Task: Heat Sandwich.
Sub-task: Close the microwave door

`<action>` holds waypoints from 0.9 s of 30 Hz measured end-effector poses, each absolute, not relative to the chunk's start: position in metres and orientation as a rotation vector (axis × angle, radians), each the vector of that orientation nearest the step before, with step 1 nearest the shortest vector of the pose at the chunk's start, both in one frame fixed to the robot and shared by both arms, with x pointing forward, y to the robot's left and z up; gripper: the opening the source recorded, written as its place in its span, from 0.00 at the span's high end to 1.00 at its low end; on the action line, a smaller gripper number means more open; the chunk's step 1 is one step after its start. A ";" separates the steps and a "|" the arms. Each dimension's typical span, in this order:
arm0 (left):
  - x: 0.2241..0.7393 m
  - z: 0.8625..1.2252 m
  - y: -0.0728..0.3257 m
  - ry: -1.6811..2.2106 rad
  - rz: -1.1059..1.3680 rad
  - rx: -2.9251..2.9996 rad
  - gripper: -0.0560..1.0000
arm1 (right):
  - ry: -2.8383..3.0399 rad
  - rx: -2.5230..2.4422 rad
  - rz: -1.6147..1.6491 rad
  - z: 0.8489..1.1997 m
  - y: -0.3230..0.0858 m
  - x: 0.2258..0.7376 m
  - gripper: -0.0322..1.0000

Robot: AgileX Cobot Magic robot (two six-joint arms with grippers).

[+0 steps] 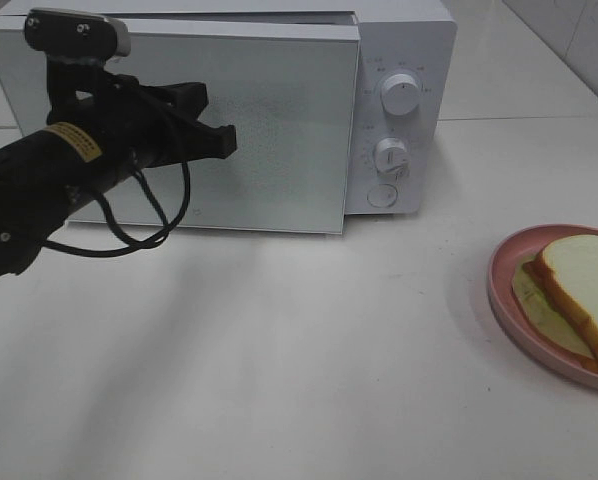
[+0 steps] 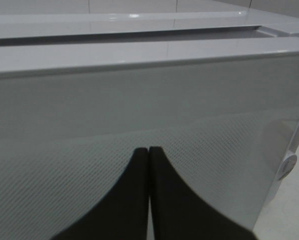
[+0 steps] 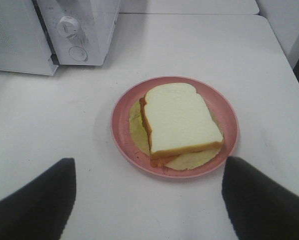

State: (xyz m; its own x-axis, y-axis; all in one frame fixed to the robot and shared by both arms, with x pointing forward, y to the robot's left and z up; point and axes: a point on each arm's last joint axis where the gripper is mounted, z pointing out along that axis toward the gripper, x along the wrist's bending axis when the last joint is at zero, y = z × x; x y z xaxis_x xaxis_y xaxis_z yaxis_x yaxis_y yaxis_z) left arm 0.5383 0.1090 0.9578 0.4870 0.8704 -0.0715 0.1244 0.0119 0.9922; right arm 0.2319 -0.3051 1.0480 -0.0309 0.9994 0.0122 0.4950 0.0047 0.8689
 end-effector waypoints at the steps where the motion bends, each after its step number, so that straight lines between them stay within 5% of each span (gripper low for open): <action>1: 0.541 0.958 0.105 0.914 0.731 1.459 0.95 | 1.605 1.567 0.946 1.048 -0.305 0.232 0.23; 27: 0.588 0.957 0.048 0.823 0.710 1.569 0.95 | 1.605 1.567 0.946 1.048 -0.305 0.232 0.23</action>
